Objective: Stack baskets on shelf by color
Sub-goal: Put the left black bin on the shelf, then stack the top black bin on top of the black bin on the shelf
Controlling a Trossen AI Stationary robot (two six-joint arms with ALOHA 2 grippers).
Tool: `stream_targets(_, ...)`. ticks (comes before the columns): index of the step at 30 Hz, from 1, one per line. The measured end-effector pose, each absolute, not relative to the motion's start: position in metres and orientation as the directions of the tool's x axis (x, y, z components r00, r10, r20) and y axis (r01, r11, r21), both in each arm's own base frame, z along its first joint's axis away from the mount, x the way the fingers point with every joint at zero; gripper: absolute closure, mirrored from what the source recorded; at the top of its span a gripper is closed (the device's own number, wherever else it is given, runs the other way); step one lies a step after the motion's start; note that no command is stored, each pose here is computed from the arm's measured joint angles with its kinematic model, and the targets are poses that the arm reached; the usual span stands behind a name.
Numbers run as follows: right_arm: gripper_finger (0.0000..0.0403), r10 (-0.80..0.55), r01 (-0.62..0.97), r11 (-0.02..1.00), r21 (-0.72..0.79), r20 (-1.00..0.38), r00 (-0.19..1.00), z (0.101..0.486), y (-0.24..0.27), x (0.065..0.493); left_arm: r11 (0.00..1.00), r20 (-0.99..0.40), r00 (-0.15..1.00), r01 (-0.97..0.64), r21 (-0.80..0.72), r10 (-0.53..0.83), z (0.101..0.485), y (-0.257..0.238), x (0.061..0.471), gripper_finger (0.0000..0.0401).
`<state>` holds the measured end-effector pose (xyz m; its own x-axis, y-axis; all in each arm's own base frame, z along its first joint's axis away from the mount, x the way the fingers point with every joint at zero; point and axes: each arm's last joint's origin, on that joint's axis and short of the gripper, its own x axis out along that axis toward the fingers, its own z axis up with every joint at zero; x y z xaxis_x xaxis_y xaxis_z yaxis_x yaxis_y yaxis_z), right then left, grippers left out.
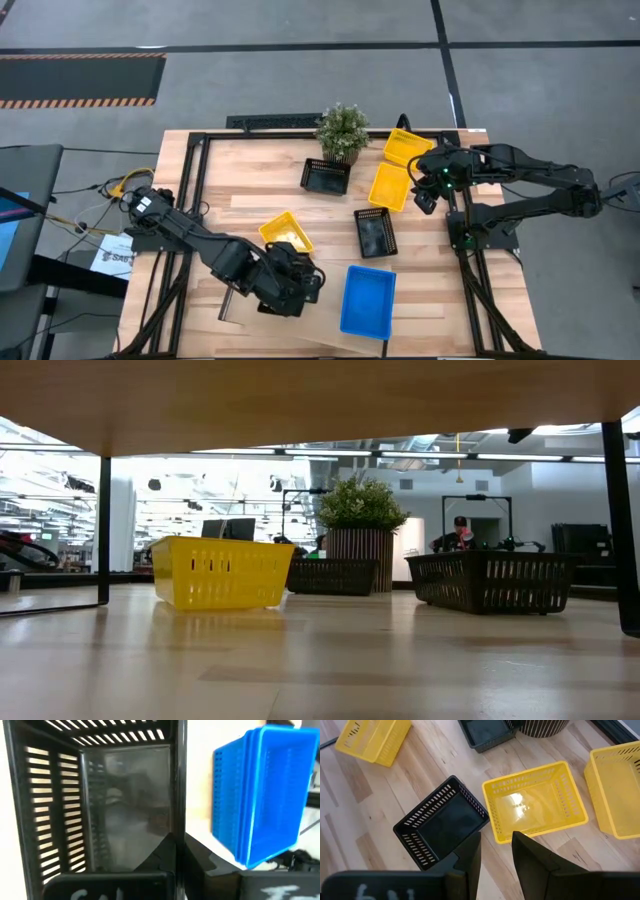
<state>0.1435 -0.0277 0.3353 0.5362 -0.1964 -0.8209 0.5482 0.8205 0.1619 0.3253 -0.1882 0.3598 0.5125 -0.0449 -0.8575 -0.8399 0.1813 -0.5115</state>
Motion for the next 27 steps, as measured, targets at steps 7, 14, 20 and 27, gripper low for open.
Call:
stream_targets(7, 0.027, -0.196, 0.548, 0.821, 0.162, -0.821, 0.536, 0.335, -0.028, 0.144, 0.182, -0.826, 0.564, -0.809, -0.559, -0.027, 0.362, -0.189, 0.329, 0.038)
stream_targets(14, 0.0268, -0.196, 0.546, 0.823, 0.16, -0.821, 0.536, 0.335, -0.028, 0.144, 0.173, -0.826, 0.563, -0.811, -0.559, -0.03, 0.362, -0.188, 0.33, 0.0325)
stream_targets(20, 0.027, -0.196, 0.531, 0.835, 0.147, -0.821, 0.536, 0.335, -0.028, 0.143, 0.187, -0.819, 0.572, -0.801, -0.569, -0.043, 0.355, -0.191, 0.34, 0.0302)
stream_targets(27, 0.0269, -0.196, 0.516, 0.846, 0.134, -0.822, 0.534, 0.335, -0.028, 0.143, 0.183, -0.805, 0.585, -0.784, -0.593, -0.101, 0.351, -0.195, 0.349, 0.03)
